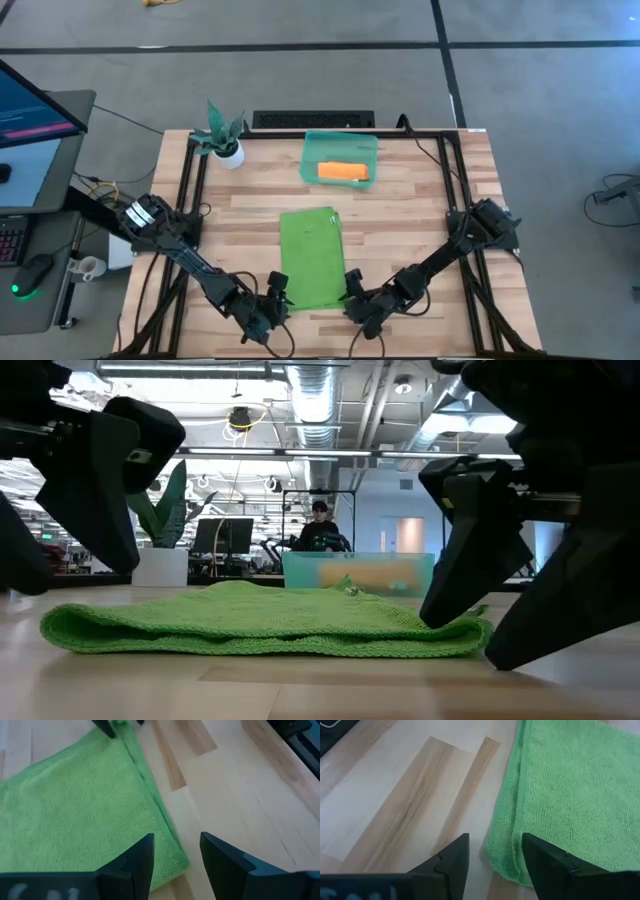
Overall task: Roll microfiber towels into tight, uniform cylinder then place into a basket
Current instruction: Fold the green towel
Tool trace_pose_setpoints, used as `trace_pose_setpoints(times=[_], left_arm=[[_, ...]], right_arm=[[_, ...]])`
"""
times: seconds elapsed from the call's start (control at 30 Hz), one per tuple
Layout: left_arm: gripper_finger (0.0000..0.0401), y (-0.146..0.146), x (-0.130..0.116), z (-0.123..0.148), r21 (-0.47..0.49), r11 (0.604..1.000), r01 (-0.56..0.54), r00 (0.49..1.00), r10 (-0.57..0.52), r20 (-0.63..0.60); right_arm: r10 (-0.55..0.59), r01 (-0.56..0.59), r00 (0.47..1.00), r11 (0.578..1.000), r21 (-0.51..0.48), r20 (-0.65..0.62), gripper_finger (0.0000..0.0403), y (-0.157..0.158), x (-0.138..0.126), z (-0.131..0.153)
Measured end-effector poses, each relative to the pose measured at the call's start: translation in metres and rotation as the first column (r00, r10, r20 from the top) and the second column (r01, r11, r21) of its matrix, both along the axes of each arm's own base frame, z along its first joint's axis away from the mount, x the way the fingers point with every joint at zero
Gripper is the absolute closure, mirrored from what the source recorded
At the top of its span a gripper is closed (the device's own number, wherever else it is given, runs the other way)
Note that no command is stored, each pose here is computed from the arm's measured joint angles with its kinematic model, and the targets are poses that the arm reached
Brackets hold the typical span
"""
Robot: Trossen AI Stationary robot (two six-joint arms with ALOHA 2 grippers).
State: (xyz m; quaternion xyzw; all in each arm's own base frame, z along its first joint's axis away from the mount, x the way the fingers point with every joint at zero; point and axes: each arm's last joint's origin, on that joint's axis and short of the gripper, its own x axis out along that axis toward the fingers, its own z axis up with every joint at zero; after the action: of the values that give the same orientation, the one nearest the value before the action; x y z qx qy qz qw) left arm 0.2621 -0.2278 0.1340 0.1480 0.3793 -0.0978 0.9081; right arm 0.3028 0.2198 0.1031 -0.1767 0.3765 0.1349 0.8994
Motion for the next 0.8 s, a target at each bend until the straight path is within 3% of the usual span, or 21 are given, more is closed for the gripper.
trace_pose_setpoints(times=[0.4, 0.8], left_arm=[[0.0248, 0.005, -0.006, -0.008, 0.047, 0.998, -0.043, 0.996, 0.046, -0.07], [0.0248, 0.012, -0.004, -0.014, 0.007, 0.997, -0.082, 0.995, 0.082, -0.048]], right_arm=[[-0.011, 0.011, 1.0, 1.0, -0.01, -0.002, 0.0195, -0.002, 0.001, 0.0], [-0.106, 0.108, 0.992, 0.994, 0.023, -0.064, 0.0188, -0.013, 0.003, -0.001]])
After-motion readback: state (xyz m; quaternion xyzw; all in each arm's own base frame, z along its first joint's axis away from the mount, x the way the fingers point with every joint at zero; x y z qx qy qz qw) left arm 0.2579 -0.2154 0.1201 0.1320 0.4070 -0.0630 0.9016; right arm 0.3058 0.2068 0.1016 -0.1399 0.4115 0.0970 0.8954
